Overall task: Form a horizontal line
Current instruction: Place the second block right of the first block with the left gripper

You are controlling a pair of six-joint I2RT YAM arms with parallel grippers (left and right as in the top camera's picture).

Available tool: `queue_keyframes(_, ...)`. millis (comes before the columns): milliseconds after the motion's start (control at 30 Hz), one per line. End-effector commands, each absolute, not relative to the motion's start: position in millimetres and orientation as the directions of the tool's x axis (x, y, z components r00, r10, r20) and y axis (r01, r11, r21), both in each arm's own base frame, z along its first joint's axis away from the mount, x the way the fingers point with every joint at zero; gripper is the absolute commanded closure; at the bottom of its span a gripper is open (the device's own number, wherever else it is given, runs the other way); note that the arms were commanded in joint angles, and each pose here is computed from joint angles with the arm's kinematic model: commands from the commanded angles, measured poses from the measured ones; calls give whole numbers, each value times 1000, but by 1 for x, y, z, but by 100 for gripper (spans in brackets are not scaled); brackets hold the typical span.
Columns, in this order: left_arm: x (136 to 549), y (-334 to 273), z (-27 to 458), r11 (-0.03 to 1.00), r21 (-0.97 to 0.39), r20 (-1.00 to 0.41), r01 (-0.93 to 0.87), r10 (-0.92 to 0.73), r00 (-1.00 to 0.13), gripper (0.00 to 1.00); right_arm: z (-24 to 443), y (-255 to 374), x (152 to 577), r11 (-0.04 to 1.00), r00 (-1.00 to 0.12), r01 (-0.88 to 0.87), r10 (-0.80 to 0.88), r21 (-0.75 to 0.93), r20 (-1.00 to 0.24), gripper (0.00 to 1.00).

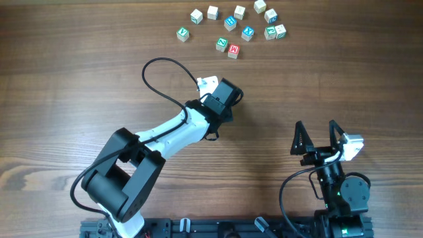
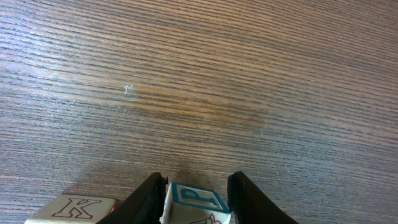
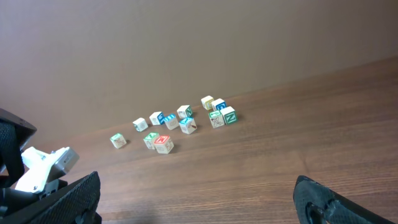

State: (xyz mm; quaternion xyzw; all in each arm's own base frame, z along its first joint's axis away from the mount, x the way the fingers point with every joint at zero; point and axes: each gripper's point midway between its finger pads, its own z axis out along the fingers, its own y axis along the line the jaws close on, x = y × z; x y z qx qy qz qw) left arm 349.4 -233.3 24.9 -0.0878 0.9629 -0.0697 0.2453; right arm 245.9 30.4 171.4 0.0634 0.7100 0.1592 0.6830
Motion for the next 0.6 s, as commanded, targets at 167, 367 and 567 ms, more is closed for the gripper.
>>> queue_keyframes(167, 349, -230, 23, 974, -172, -457, -149, -213, -863, 78, 173, 31, 246, 940, -54, -130, 312, 316, -949, 0)
queue_keyframes(367, 347, -229, 26, 974, -170, -455, -149, -212, -865, 77, 172, 31, 246, 940, -55, -130, 311, 316, -949, 0)
queue_keyframes(567, 348, -228, 41, 974, -183, -478, -137, -209, -853, 68, 173, 31, 246, 940, -54, -130, 312, 316, -949, 0)
